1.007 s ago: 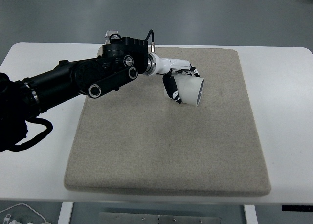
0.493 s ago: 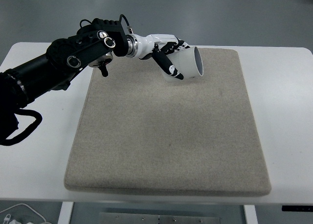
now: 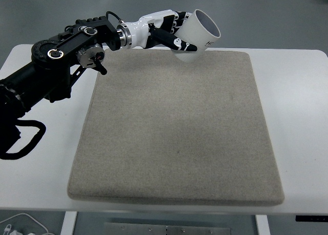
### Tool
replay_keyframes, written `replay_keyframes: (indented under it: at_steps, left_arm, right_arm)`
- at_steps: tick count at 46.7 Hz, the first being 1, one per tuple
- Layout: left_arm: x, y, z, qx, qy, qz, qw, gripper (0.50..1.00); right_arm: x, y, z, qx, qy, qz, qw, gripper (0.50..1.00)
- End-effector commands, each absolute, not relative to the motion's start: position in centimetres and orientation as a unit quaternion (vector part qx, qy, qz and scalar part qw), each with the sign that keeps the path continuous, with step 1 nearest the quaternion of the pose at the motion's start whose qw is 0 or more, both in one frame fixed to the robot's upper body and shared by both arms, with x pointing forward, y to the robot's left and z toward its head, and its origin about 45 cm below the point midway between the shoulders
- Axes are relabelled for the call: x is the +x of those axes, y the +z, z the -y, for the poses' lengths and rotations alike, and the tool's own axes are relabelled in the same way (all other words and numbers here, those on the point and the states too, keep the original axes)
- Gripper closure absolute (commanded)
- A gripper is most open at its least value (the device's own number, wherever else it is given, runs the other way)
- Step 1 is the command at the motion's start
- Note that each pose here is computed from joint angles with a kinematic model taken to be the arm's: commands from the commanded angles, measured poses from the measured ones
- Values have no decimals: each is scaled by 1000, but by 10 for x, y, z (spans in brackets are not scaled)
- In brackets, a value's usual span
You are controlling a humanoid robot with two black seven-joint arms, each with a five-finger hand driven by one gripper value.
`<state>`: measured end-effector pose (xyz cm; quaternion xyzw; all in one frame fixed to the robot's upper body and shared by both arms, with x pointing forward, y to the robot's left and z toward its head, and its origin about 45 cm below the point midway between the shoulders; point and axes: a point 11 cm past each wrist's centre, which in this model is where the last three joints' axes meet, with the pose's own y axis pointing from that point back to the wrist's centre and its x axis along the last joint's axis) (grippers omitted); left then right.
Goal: Flip white cup upright
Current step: 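Lift the cup with the left hand and rotate it opening-up, then lower the upright cup onto the pad with the left hand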
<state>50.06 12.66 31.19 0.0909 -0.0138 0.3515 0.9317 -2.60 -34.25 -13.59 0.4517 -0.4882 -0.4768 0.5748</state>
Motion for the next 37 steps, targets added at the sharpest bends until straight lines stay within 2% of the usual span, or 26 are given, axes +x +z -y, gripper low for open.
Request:
replay_keyframes:
  at_steps: [1,16,37]
  left_arm:
    - [499,306,-135,59,357,-1,932,1000]
    - [497,287,-171,-50,400,-42,914,1000]
    - [484,259,-196,-156,439,-33,884,1000]
  right_arm:
    - [-26,-136,342,452,-477,488,575,570]
    - [-26,-136,342,452,-477,488,575,570]
    - [-26,-136,342,452,-477,488,575,570]
